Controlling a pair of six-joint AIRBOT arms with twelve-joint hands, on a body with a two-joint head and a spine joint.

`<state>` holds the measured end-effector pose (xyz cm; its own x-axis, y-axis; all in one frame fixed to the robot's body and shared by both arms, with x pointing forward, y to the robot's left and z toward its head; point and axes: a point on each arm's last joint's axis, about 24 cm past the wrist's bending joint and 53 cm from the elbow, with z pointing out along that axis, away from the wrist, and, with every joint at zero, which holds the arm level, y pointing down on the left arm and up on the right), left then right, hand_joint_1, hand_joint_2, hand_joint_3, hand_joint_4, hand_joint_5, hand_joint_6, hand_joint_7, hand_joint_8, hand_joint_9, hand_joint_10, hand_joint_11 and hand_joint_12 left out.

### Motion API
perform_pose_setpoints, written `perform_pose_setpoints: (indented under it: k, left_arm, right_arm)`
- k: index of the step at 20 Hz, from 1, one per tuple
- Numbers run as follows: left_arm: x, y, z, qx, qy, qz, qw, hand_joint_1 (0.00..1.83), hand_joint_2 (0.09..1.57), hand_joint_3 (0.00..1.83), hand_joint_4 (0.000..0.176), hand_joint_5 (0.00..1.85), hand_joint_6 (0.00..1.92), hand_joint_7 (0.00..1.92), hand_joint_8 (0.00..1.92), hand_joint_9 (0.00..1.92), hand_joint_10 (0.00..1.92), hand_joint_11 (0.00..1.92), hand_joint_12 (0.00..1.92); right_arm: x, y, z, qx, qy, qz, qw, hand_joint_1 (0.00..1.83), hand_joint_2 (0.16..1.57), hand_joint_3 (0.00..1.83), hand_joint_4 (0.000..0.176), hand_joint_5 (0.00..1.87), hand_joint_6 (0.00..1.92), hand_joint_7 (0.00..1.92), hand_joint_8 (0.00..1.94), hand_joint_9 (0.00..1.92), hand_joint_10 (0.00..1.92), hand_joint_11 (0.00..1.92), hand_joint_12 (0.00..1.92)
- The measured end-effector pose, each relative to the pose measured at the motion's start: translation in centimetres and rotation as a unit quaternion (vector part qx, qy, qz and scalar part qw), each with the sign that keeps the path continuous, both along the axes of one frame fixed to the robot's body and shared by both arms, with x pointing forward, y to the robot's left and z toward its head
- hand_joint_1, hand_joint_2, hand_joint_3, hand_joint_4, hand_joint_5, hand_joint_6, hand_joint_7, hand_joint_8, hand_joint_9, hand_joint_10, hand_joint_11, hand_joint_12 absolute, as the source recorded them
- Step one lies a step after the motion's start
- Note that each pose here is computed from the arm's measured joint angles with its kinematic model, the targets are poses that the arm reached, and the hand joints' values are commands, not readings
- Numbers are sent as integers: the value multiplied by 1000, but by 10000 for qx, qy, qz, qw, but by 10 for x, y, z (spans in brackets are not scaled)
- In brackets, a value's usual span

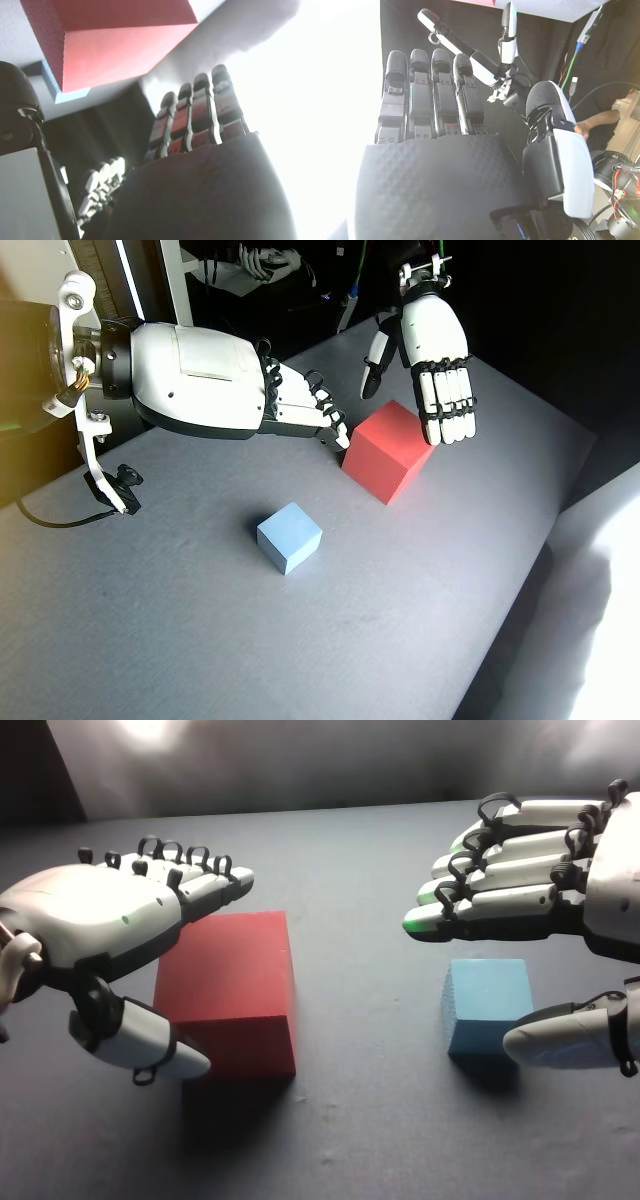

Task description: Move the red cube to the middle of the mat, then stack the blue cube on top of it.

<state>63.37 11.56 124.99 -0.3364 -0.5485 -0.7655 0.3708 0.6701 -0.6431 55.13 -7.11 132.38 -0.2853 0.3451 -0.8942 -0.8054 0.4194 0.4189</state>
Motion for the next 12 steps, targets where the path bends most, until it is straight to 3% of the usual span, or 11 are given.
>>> perform_pose_setpoints:
  k: [3,12]
  left_arm:
    - [6,-3,-2,34,-18,11,10000,887,833,0,0,0,0,0,0,0,0,0,0]
    - [19,-13,-12,201,20,-29,9998,886,840,1,0,0,0,0,0,0,0,0,0]
  right_arm:
    - [0,0,0,1,1,-2,10000,0,1253,1,0,252,0,257,2,224,1,0,494]
    - [0,0,0,-3,-1,-5,10000,0,1245,0,0,295,2,292,2,253,2,0,567]
